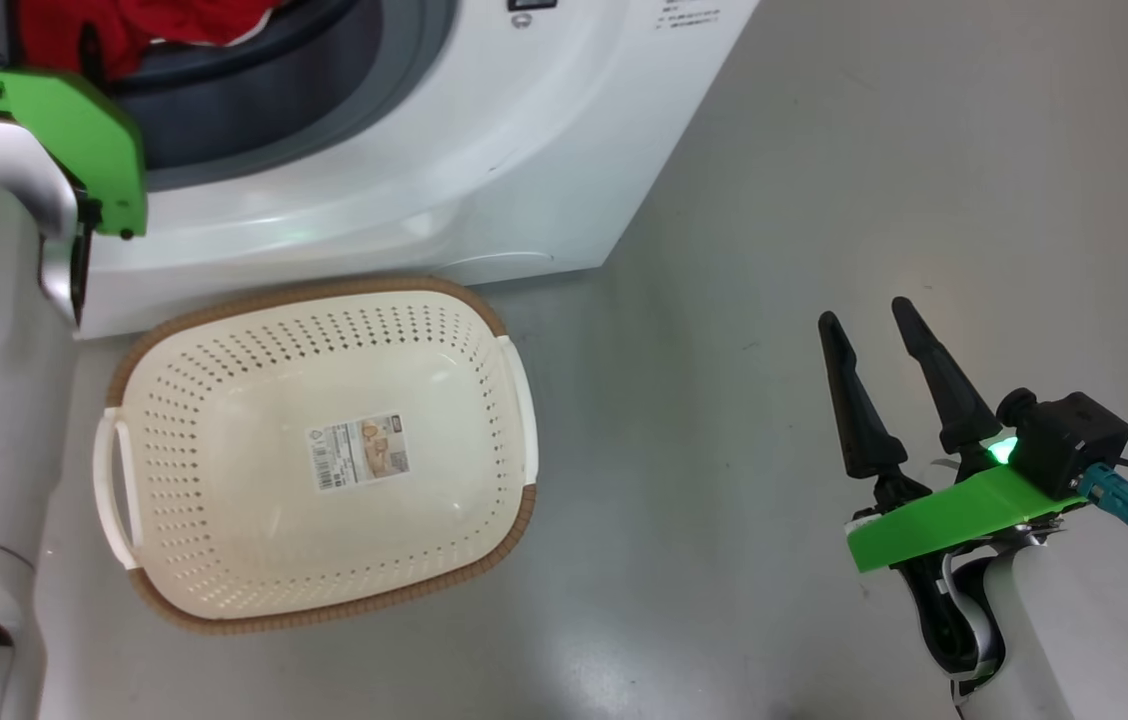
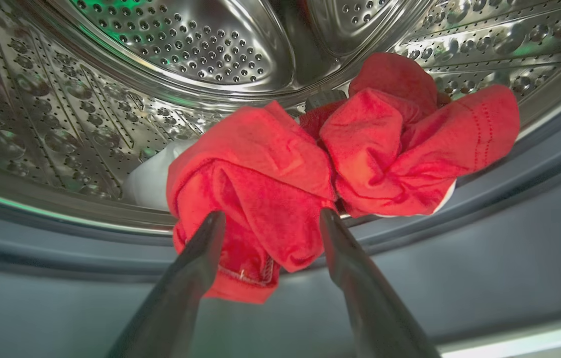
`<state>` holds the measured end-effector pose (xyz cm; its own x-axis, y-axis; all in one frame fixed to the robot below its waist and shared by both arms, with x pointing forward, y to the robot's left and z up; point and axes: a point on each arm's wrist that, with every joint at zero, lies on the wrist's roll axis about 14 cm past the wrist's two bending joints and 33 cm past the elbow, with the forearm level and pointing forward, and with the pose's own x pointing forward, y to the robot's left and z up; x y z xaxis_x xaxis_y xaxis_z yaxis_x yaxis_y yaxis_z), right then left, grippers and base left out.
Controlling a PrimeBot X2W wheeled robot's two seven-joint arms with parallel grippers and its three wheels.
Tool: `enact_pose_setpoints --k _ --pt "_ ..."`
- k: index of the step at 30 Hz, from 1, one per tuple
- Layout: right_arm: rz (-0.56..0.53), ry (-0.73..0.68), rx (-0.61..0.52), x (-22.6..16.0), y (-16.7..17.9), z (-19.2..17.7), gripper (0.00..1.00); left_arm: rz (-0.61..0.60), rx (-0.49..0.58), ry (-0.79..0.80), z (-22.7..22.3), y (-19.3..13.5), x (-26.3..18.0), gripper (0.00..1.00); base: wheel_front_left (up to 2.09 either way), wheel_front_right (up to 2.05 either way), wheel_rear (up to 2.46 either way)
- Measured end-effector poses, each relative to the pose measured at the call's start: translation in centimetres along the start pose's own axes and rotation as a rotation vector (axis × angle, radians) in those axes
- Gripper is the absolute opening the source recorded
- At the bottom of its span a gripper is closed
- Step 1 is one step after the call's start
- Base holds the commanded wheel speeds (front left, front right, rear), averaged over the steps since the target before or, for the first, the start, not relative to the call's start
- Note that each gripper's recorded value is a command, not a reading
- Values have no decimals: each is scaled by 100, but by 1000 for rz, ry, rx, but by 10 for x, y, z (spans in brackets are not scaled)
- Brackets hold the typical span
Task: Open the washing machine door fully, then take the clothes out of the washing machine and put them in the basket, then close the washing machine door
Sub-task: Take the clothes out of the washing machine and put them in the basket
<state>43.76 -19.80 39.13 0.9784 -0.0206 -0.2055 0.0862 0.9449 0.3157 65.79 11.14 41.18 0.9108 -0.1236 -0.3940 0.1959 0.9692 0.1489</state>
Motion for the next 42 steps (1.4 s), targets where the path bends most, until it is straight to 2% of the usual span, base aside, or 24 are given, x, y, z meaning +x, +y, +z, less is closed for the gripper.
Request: enact_pose_setpoints --k 13,14,16,17,18,20,21,22,23,25,31,42 --pt "-15 4 5 -1 -6 0 100 15 28 45 -12 0 17 98 0 0 0" --pt "-18 4 7 -1 -7 0 100 13 28 46 -12 0 17 91 0 0 0" --pt "-21 4 7 -1 -8 0 100 11 31 49 -13 -2 18 84 0 0 0" --pt "-22 4 6 -2 -8 0 100 10 33 50 -14 -2 18 74 0 0 0" --pt "-23 4 6 -2 -9 0 100 11 35 51 -15 -1 19 69 0 0 0" --pt "-25 5 5 -2 -9 0 100 12 35 47 -15 0 19 43 0 0 0" --pt "-26 5 5 -2 -9 0 100 6 36 48 -16 0 19 36 0 0 0" --pt "-25 5 5 -2 -9 -1 100 7 38 49 -16 1 20 36 0 0 0" --pt "-25 5 5 -2 -9 -1 100 8 39 50 -17 2 20 29 0 0 0" --pt "-25 5 5 -2 -9 0 100 11 35 52 -17 3 19 2 0 0 0" --pt "-19 2 8 0 -7 0 100 9 8 16 -12 7 17 0 0 0 0" --pt "9 -32 4 1 4 12 100 -20 -160 -135 9 1 -11 0 0 0 0"
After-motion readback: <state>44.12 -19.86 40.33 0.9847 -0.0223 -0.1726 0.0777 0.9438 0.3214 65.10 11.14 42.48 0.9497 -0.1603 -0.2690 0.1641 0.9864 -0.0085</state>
